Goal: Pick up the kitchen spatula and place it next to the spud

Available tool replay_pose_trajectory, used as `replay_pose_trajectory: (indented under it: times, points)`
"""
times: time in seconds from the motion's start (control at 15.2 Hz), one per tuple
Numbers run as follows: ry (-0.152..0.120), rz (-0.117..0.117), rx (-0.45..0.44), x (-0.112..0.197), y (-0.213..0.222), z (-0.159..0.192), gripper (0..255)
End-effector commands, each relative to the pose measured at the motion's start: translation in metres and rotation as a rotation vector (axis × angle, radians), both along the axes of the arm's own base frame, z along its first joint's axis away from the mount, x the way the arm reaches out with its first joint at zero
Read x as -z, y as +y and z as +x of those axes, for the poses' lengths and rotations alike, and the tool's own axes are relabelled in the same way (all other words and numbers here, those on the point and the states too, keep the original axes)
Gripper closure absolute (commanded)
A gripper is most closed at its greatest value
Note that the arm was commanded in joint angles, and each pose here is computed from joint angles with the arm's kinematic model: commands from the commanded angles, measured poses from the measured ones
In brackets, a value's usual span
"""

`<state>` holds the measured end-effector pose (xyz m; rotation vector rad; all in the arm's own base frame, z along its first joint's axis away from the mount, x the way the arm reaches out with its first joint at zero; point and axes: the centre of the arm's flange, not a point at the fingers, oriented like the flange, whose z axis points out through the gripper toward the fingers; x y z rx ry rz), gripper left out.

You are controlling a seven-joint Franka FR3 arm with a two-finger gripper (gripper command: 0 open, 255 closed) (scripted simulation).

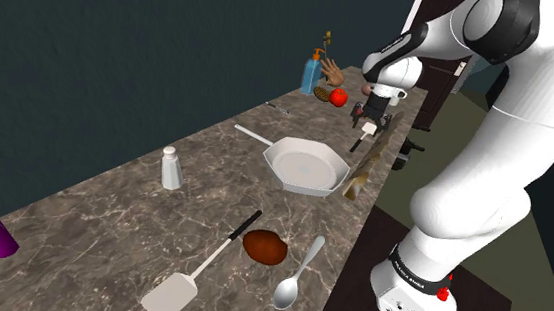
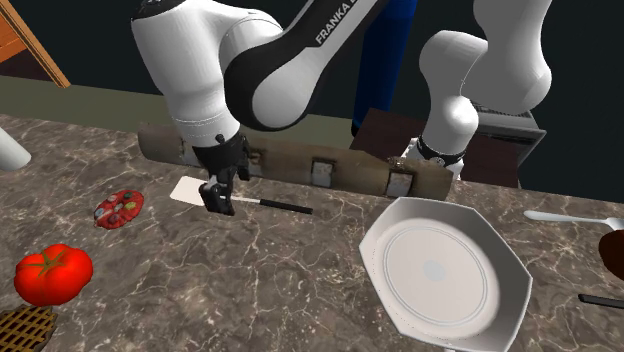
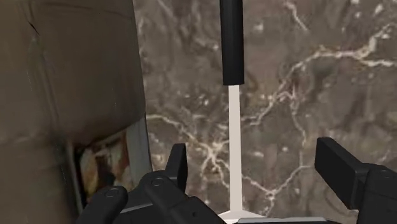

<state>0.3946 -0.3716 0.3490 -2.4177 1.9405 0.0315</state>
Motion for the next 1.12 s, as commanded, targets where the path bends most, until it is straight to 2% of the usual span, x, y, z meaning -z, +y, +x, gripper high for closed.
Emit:
replay_pose_trajectory:
  times: [0.0,0.53,1.06]
  points:
    - [0.024,0.021,0.007,0.013,0.001,-0.008,255]
    - [0.025,0.02,0.007,0.013,0.001,-0.004,255]
    - [0.025,0.02,0.007,-0.03,0.001,-0.004,255]
